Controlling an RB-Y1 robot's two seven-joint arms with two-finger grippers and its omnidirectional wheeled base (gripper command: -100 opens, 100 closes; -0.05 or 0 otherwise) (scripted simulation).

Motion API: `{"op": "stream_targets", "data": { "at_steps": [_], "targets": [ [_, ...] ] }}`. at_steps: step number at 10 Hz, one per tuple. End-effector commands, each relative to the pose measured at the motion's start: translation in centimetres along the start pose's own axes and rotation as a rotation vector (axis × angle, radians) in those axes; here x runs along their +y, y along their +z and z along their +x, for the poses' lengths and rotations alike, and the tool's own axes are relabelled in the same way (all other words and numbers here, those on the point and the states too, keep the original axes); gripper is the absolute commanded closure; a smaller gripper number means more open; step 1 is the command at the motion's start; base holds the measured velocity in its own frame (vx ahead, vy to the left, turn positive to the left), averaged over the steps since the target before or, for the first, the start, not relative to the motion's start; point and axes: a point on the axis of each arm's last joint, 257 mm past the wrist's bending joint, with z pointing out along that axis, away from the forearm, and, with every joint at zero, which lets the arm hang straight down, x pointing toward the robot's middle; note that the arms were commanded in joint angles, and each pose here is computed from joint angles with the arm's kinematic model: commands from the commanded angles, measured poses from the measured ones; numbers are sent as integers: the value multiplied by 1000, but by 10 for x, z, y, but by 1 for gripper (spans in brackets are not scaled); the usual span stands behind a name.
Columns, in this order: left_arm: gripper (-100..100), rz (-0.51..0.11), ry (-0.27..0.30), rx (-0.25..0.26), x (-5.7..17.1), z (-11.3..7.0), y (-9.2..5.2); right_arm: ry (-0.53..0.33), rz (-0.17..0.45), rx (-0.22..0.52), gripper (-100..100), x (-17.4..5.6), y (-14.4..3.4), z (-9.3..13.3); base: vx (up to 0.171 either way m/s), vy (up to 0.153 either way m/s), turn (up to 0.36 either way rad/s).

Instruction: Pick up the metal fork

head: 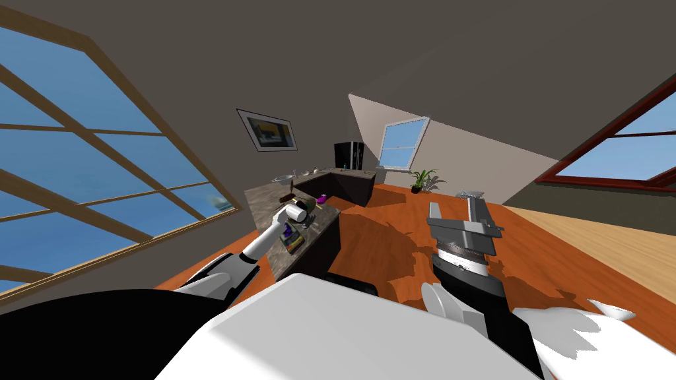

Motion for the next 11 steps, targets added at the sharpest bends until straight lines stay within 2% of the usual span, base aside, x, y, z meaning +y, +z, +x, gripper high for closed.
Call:
{"op": "stream_targets", "data": {
  "at_steps": [1, 2, 3, 4, 5, 11],
  "targets": [
    [100, 4, 7, 4, -5, 0, -10, 0, 0, 0, 0, 0, 0, 0, -2, -6, 50],
    [100, 4, 9, 6, -6, 1, -14, 0, 0, 0, 0, 0, 0, 0, -5, -9, 60],
    [100, 5, 8, 5, -4, 0, -10, 0, 0, 0, 0, 0, 0, 0, -2, -5, 10],
    [0, 3, 8, 5, -4, 0, -11, 0, 0, 0, 0, 0, 0, 0, 0, 0, 0],
    [-100, -12, -19, -13, -10, -7, -15, 0, 0, 0, 0, 0, 0, 0, -34, -15, 268],
    [-100, -60, -86, -52, -20, -22, -31, 0, 0, 0, 0, 0, 0, 0, -28, -28, 123]
  ]
}}
